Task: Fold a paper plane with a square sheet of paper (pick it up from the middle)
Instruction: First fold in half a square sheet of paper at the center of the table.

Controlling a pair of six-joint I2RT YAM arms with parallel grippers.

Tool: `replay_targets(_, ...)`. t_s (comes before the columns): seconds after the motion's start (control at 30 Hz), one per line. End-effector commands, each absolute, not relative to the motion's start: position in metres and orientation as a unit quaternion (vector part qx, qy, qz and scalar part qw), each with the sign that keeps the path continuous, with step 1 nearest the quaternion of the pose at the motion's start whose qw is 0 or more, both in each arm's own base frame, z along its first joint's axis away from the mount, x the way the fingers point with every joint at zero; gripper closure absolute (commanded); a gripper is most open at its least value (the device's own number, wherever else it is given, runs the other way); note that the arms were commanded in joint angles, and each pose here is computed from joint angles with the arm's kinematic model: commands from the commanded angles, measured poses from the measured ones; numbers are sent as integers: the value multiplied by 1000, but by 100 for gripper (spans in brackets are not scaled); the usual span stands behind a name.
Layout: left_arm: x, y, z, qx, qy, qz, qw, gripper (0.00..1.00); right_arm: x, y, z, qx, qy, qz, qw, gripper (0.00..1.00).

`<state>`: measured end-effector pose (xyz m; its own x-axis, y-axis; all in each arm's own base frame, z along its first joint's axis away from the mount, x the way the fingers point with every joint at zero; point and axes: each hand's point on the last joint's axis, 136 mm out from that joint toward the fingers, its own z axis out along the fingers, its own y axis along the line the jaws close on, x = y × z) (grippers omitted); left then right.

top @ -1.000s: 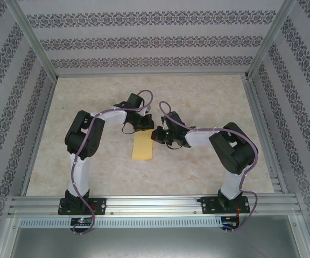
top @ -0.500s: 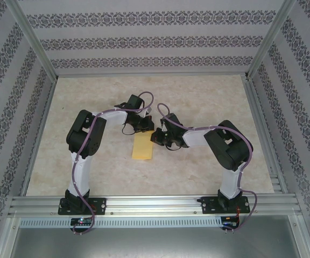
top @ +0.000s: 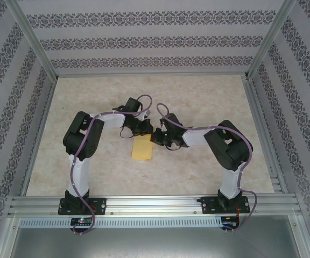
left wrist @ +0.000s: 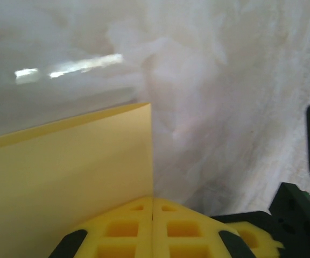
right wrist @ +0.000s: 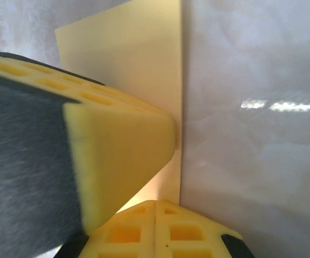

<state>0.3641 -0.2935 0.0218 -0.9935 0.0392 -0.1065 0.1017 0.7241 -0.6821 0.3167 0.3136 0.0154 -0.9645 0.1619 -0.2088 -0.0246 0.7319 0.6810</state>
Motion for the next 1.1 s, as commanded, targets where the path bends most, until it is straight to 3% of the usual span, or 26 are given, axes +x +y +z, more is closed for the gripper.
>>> replay_targets(0.0, 356, -277, -4, 23, 945, -327, 25, 96, 307, 320, 11, 11, 927, 356, 117, 100)
replay_targets(0.33, 347, -251, -37, -16, 966, -259, 10, 98, 288, 333, 17, -25, 933, 343, 102, 100)
replay_targets(1.07, 353, -246, -36, -24, 964, -263, 20, 97, 199, 326, -11, -19, 936, 348, 46, 100)
